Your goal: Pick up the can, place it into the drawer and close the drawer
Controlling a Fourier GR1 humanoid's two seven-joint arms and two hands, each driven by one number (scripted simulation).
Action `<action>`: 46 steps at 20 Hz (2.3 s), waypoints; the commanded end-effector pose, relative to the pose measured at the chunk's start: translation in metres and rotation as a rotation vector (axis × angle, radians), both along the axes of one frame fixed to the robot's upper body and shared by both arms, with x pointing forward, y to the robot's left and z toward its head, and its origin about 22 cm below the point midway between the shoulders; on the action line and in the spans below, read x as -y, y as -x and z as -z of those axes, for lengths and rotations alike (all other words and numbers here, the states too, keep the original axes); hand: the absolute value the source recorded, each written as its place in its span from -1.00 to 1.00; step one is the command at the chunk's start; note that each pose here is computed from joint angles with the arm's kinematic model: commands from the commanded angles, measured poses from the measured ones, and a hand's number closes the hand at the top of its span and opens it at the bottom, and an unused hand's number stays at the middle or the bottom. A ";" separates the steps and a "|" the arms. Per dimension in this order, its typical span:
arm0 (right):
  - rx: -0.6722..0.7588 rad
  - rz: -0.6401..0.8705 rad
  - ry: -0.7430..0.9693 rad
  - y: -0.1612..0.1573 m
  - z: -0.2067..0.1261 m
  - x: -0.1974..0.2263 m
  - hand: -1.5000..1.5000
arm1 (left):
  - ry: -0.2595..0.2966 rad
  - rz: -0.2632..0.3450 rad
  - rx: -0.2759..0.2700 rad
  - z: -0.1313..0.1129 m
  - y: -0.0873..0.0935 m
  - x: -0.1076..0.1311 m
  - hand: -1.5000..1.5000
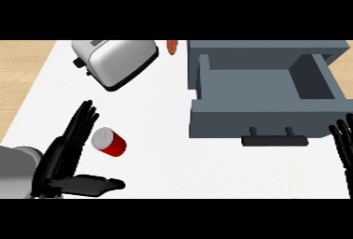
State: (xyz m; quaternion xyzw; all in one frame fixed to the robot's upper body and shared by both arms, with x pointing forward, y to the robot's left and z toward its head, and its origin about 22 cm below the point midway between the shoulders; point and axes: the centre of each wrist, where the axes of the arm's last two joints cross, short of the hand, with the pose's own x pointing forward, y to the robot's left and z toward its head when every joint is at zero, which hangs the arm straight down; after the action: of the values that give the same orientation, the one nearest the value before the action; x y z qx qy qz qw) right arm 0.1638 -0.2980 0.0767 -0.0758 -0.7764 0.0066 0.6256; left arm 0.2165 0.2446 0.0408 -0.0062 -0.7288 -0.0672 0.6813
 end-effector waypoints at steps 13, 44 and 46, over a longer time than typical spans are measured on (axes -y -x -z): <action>-0.001 -0.003 0.004 0.005 0.002 0.008 -1.00 | -0.010 -0.058 -0.029 0.060 0.000 -0.038 -1.00; 0.029 -0.007 0.004 0.013 -0.002 0.009 -1.00 | -0.001 -0.079 -0.101 0.135 -0.038 -0.066 -1.00; 0.010 0.003 0.000 -0.001 -0.012 -0.014 -1.00 | -0.019 -0.062 -0.093 0.156 -0.029 -0.067 -1.00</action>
State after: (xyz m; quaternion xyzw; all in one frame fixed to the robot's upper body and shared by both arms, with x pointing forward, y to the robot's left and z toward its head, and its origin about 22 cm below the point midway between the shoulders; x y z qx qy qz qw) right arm 0.1608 -0.2973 0.0845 -0.0786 -0.7832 0.0028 0.6168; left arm 0.2364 0.3081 -0.1036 0.0214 -0.6931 -0.0449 0.7191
